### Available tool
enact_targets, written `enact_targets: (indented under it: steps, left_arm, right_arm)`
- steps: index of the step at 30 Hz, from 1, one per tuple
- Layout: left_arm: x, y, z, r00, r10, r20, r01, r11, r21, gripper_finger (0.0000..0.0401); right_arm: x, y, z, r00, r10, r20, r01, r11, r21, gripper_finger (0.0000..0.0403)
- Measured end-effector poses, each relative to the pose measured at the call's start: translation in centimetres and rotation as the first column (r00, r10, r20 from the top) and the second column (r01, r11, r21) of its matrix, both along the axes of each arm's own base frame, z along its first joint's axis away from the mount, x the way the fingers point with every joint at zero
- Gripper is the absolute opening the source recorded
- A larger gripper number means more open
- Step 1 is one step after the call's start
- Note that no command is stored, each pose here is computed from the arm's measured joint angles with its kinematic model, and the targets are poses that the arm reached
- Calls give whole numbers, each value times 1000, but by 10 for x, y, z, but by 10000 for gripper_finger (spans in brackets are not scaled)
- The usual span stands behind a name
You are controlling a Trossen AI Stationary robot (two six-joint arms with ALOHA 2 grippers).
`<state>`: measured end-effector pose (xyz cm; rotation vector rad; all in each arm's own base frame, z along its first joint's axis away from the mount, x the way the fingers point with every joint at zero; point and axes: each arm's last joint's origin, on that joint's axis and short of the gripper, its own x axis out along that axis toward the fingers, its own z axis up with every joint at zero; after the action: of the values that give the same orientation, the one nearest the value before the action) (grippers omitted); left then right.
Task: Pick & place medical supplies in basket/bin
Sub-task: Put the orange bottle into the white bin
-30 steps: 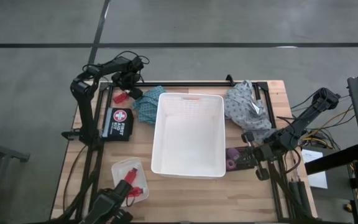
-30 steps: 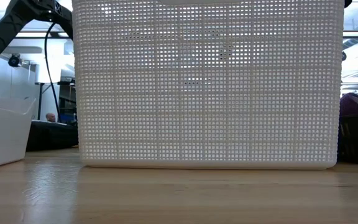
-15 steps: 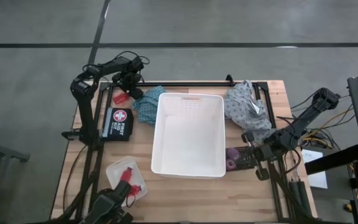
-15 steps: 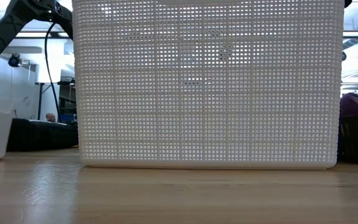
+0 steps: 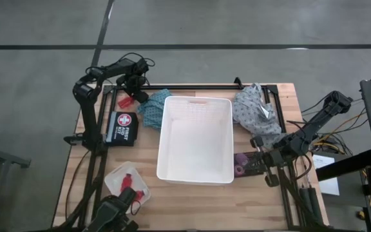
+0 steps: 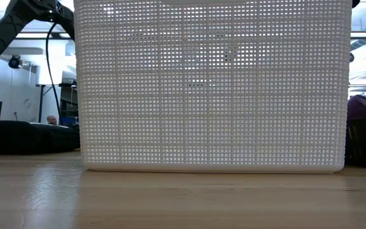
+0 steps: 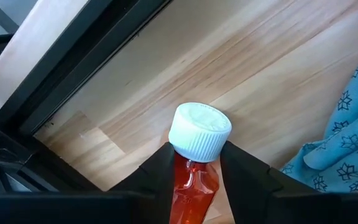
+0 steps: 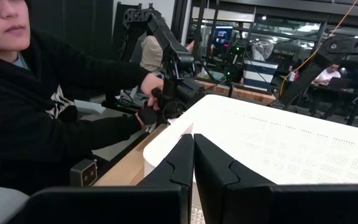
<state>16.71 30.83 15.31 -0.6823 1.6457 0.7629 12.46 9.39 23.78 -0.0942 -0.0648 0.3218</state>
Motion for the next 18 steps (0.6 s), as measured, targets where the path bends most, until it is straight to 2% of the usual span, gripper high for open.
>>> enact_targets:
  steps: [9,18]
  left_arm:
    - [-1,-3,7,1000,21,-1,-21,1000,-10,118]
    - [-6,-15,52,996,62,63,-68,992,103,118]
  right_arm:
    - [0,0,0,1000,0,0,0,1000,0,8]
    - [0,0,0,1000,0,0,0,1000,0,8]
